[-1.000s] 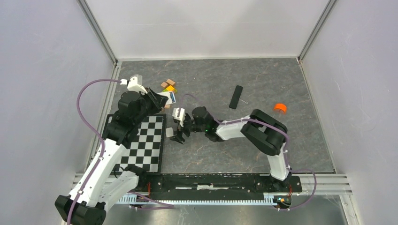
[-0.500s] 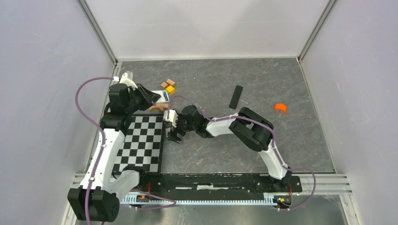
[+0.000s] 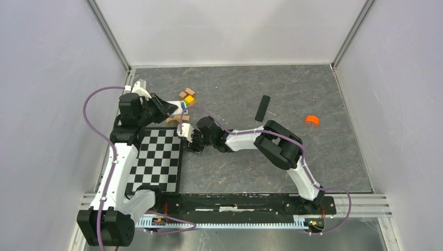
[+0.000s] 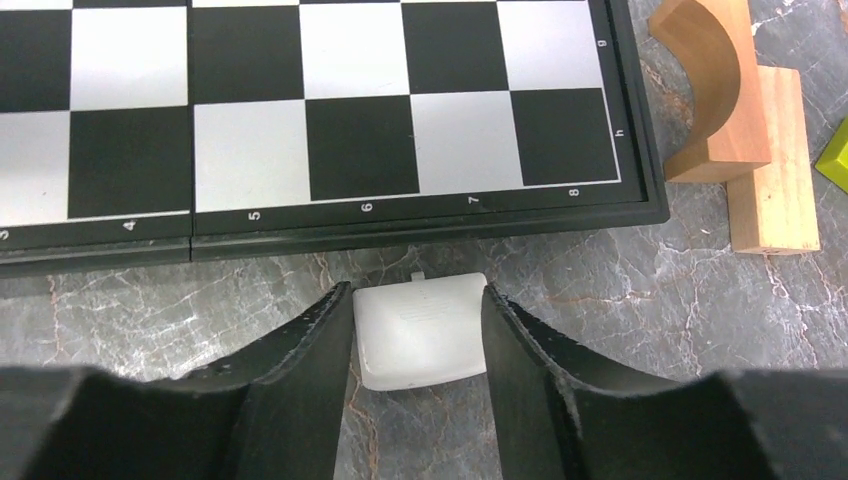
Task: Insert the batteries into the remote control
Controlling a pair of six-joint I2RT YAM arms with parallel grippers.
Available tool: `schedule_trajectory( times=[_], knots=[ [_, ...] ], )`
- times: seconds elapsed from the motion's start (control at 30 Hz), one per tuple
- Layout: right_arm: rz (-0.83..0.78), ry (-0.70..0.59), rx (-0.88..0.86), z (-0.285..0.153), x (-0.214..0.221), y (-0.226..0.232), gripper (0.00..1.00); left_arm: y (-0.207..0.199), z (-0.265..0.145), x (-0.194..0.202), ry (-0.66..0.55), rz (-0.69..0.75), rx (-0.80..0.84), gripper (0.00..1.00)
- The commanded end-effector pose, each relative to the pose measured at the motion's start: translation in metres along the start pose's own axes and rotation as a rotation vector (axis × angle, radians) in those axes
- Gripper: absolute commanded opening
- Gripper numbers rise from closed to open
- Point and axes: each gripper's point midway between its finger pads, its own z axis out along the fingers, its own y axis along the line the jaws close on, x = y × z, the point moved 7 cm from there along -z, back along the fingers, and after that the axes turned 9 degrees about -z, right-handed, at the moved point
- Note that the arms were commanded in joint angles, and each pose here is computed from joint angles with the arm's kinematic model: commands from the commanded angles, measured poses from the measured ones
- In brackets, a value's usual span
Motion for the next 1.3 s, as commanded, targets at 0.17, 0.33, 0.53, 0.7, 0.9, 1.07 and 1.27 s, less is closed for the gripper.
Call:
schedule_trajectory(
  times=[0.17, 0.33, 0.53, 0.7, 0.9, 1.07, 1.27],
  knots=[
    [0.049, 0.166, -0.083, -0.053, 0.042, 0.026, 0.48, -0.005, -0.004, -0.007, -0.031, 0.065, 0.024, 0.02],
    [0.076, 0.237, -0.078, -0.097, 0.063, 0.039, 0.50, -0.002, -0.007, -0.009, -0.053, 0.086, -0.005, 0.02],
    [0.165, 0.261, 0.019, -0.149, 0.080, 0.049, 0.61, -0.003, -0.004, -0.003, -0.016, 0.092, 0.045, 0.02],
    [0.221, 0.140, 0.114, -0.173, 0.056, 0.045, 0.74, -0.018, 0.005, 0.008, 0.130, 0.115, 0.208, 0.02],
    [0.201, 0.115, 0.210, -0.198, 0.035, 0.025, 0.98, -0.023, 0.015, 0.028, 0.264, 0.157, 0.266, 0.02],
    [0.091, 0.225, 0.152, -0.208, 0.053, 0.018, 0.98, -0.021, 0.017, 0.037, 0.326, 0.172, 0.271, 0.02],
    [-0.030, 0.332, -0.018, -0.208, 0.072, 0.024, 0.97, -0.017, 0.019, 0.042, 0.371, 0.168, 0.276, 0.02]
  ],
)
